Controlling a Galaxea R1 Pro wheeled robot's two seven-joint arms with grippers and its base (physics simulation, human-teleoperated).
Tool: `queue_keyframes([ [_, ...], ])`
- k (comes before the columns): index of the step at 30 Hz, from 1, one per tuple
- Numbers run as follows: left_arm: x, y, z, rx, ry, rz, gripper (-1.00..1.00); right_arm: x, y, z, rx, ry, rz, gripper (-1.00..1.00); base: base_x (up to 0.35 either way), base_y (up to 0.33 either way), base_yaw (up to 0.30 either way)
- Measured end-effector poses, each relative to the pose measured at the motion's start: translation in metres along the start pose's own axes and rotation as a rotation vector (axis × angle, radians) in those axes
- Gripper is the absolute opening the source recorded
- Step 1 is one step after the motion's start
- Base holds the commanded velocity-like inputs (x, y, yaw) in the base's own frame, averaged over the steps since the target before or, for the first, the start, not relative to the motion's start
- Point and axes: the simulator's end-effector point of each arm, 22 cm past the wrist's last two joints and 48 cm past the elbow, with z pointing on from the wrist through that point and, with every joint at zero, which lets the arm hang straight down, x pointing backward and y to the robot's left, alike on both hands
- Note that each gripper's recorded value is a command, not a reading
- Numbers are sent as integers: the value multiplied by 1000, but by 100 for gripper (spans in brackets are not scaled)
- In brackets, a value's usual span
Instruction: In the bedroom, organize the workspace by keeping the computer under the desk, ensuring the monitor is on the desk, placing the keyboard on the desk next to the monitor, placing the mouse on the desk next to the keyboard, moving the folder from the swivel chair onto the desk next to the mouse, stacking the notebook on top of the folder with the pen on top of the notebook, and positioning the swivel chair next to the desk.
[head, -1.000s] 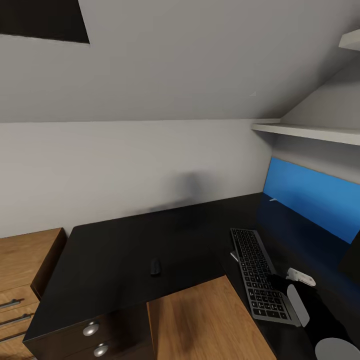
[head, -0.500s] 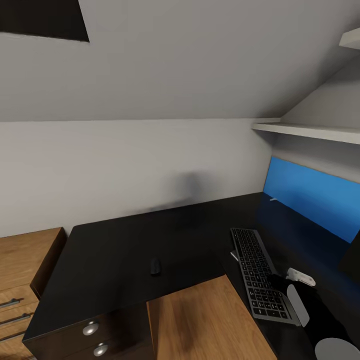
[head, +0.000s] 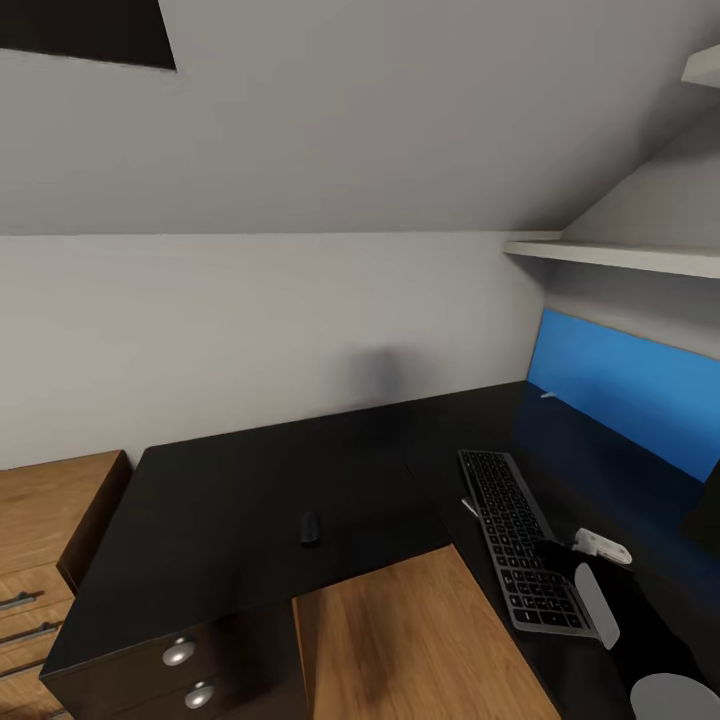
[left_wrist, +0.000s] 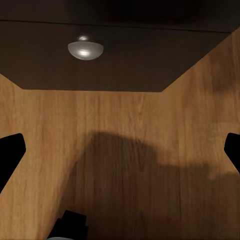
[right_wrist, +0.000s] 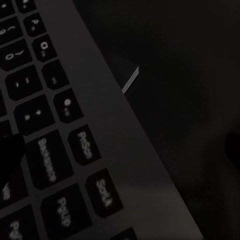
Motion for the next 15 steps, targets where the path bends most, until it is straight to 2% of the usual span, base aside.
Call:
queue_keyframes([
  [15, -1, 4, 0, -5, -2, 1, 100, 0, 0, 0, 1, -1, -2, 100, -5, 2, 0],
])
